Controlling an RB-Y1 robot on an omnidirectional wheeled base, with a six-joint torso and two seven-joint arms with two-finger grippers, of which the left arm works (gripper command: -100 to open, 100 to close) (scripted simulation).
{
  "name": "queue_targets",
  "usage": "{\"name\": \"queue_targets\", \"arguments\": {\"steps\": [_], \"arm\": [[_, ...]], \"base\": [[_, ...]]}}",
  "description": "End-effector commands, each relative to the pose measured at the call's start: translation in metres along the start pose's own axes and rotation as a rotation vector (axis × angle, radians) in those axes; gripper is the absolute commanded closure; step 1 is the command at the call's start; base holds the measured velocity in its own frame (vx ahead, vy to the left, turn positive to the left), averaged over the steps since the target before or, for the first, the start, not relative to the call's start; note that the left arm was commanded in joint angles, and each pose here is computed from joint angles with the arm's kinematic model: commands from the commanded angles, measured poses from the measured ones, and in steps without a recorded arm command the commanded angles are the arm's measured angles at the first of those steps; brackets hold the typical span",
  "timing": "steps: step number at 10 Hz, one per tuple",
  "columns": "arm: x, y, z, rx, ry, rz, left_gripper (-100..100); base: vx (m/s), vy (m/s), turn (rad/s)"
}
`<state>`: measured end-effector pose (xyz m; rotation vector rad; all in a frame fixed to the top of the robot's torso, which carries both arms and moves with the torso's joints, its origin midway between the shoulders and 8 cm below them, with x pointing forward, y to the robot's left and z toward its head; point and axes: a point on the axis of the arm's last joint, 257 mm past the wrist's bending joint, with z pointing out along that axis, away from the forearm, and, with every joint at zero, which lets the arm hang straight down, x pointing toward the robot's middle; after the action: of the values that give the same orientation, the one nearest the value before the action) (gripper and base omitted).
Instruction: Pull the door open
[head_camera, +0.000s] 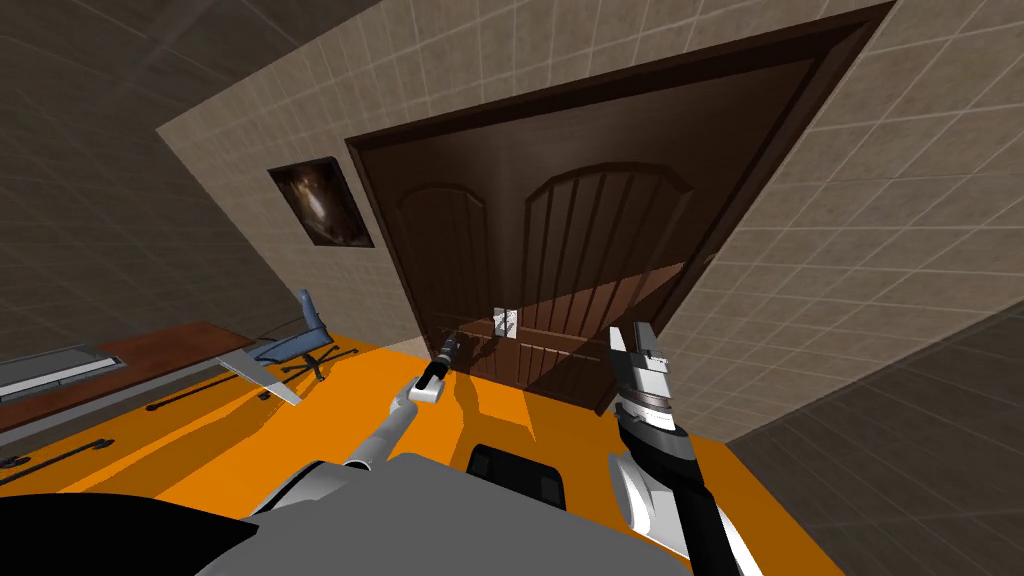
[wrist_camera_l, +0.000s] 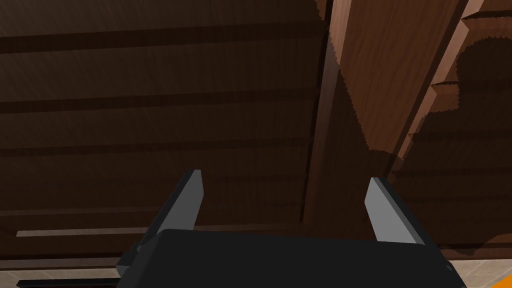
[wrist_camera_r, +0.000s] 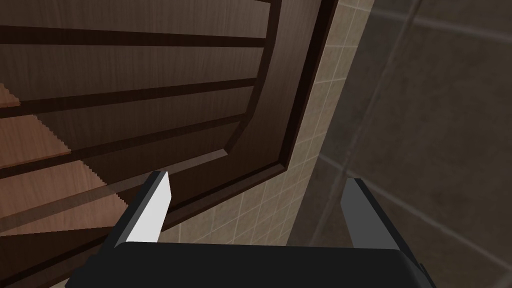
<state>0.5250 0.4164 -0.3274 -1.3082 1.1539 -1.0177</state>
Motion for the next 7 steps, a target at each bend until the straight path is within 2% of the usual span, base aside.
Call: {"name": "queue_targets", "arguments": {"steps": [1,2,4,7], "arm": [[-0.015,-0.003,-0.0024,0.004,-0.023,-0.001,-100],[-0.015,-0.006,-0.0015,0.01,-0.022,-0.004,-100],[-0.008,-0.012,0.0016,0.024,-0.013,-0.013,-100],[0.021,-0.026,0.0101,0.055,0.026,-0.033,-100]], "base": [[0.135,-0.021,-0.235],[0.185,-0.021,-0.245],[0.186,-0.015,-0.127],[0.2,-0.056,-0.176]]}}
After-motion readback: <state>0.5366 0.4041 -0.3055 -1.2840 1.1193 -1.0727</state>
